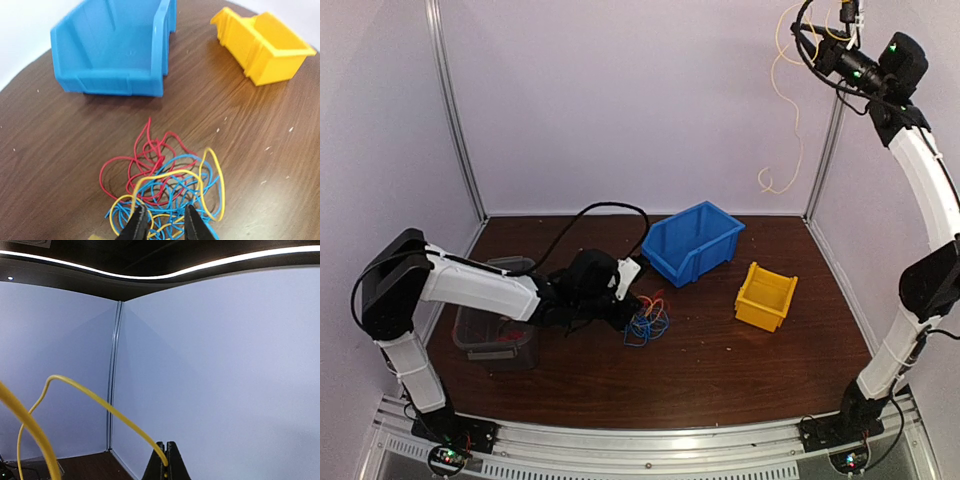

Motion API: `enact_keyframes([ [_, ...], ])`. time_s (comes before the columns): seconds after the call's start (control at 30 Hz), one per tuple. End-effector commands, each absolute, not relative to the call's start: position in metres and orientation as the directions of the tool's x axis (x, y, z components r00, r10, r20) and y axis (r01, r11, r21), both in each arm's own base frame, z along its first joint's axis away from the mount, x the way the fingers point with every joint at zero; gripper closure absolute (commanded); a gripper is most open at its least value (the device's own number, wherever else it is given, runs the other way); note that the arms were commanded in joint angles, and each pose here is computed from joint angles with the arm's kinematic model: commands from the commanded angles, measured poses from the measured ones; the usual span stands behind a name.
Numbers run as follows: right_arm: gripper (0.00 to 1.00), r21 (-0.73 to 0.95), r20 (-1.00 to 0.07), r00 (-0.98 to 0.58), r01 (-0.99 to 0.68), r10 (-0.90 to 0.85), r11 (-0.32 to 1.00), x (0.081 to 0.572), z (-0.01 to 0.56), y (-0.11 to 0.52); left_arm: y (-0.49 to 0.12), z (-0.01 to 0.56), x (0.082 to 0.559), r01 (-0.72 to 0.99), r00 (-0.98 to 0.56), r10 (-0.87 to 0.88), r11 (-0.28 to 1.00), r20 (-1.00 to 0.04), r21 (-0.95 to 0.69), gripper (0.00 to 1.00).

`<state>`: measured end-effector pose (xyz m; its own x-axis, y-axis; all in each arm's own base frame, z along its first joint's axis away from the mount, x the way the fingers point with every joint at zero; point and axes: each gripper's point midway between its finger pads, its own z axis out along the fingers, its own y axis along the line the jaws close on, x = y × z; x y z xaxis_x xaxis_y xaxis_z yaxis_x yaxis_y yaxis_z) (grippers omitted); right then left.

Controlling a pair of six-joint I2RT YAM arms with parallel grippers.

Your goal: Untangle the cables

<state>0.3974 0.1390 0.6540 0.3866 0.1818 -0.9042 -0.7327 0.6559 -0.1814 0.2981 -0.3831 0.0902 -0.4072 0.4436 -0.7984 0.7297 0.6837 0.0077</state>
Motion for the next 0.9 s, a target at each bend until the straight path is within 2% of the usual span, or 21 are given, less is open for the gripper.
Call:
enact_keyframes([
  [0.0,1.00,-0.086,-0.930,0.283,-0.787,0.235,0.610,0.427,0.611,0.143,-0.392,0.158,0.300,0.705,-0.339,0.329,0.709,-0.881,-0.007,0.70],
  [0.2,1.00,0.009,-0.953,0.172,-0.810,0.251,0.587,0.461,0.558,0.155,-0.386,0.180,0.292,0.695,-0.351,0.267,0.716,-0.897,-0.059,0.62],
  [0.53,1.00,0.062,-0.968,0.089,-0.821,0.235,0.568,0.489,0.518,0.179,-0.377,0.190,0.284,0.688,-0.355,0.236,0.721,-0.905,-0.082,0.61],
  [0.87,1.00,0.069,-0.988,0.024,-0.822,0.155,0.565,0.497,0.473,0.207,-0.367,0.188,0.285,0.655,-0.364,0.227,0.751,-0.903,-0.075,0.61],
])
